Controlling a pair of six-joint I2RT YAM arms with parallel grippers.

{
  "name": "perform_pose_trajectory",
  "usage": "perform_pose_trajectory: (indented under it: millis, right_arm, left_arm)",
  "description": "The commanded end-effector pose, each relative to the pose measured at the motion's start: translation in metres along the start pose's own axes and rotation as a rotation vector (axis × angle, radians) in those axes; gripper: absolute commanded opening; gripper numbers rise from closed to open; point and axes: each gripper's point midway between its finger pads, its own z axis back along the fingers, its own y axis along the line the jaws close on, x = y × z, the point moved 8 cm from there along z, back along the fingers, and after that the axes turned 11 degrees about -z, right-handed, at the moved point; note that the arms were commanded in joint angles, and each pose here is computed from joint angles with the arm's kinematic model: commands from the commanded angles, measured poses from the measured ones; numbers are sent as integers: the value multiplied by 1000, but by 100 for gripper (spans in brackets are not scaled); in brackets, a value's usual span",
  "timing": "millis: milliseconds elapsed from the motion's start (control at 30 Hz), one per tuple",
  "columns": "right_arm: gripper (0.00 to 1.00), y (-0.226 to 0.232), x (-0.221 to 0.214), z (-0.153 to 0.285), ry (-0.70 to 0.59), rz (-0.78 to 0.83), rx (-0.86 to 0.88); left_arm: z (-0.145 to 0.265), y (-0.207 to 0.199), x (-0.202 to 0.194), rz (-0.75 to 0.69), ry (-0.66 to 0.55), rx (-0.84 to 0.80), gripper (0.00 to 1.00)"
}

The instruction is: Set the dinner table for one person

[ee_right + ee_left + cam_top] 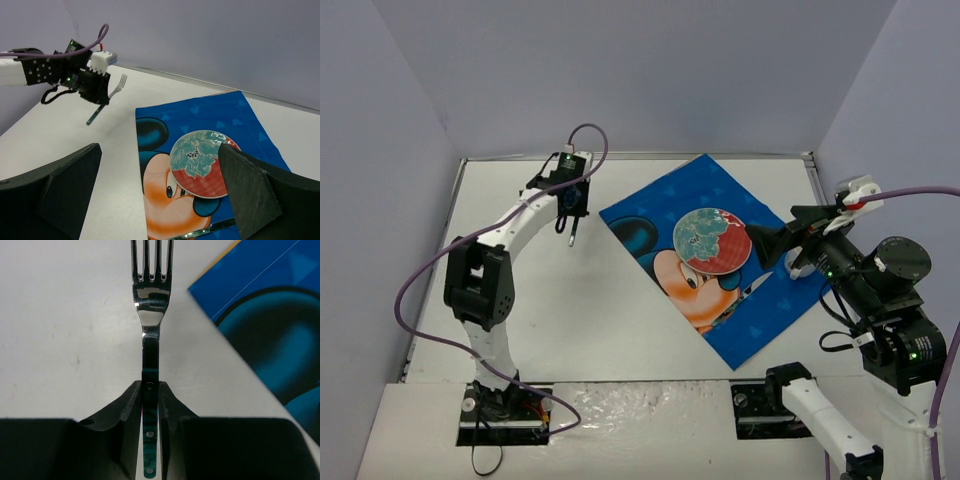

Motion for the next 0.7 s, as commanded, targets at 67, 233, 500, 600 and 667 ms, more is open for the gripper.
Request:
perform_pose_trajectory:
  millis: [67,233,500,600,667]
  right_arm:
    - [100,2,12,-5,-51,14,9]
    - [100,3,11,-6,-28,14,17]
    - [100,5,7,-6,7,-19,32]
    - [100,8,6,-5,20,-32,50]
    - [100,8,4,-4,28,-37,52]
  left_arm:
    - [7,-30,63,-209,-115,-73,0]
    - [-13,-61,99,-310,-183,-159,0]
    - [-42,-114,125,-480,-274,-262,0]
    - [-52,-133,126,-521,-285,-303,0]
    - [-61,-145,121,-540,-275,-327,0]
